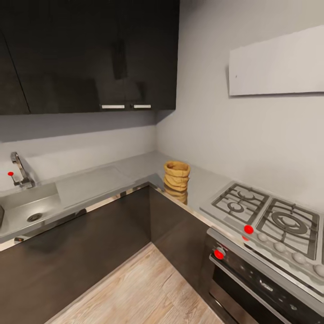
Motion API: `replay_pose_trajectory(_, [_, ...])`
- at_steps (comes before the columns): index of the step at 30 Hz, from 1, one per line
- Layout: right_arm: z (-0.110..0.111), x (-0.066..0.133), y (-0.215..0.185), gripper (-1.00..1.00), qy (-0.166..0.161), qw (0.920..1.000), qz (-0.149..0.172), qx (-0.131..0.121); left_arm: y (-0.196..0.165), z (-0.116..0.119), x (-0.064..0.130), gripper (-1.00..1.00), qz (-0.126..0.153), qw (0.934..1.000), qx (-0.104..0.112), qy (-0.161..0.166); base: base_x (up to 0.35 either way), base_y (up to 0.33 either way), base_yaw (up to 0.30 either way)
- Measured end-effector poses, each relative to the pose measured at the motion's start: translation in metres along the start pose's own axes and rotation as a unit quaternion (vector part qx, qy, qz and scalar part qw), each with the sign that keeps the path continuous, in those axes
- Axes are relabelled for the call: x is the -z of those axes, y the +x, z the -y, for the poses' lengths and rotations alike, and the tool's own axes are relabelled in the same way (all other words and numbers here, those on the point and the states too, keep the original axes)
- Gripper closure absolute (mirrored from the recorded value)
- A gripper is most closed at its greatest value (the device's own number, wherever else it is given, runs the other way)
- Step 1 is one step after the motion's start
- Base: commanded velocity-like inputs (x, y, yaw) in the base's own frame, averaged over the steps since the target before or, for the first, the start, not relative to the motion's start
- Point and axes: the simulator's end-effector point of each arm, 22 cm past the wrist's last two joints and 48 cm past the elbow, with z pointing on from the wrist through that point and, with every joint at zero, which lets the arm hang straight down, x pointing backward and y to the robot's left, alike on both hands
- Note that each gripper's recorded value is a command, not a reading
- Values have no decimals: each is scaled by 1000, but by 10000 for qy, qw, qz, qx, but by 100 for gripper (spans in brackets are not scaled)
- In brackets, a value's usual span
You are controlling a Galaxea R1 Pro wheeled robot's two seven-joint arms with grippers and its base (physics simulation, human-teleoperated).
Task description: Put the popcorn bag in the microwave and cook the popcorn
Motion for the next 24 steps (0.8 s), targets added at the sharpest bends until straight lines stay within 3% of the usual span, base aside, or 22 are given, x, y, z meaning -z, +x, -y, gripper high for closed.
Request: replay_pose_trajectory(24, [0, 28, 1, -100, -1, 10000, -4, 0, 3, -2, 28, -100, 9, 10000, 0, 1, 0, 0, 0])
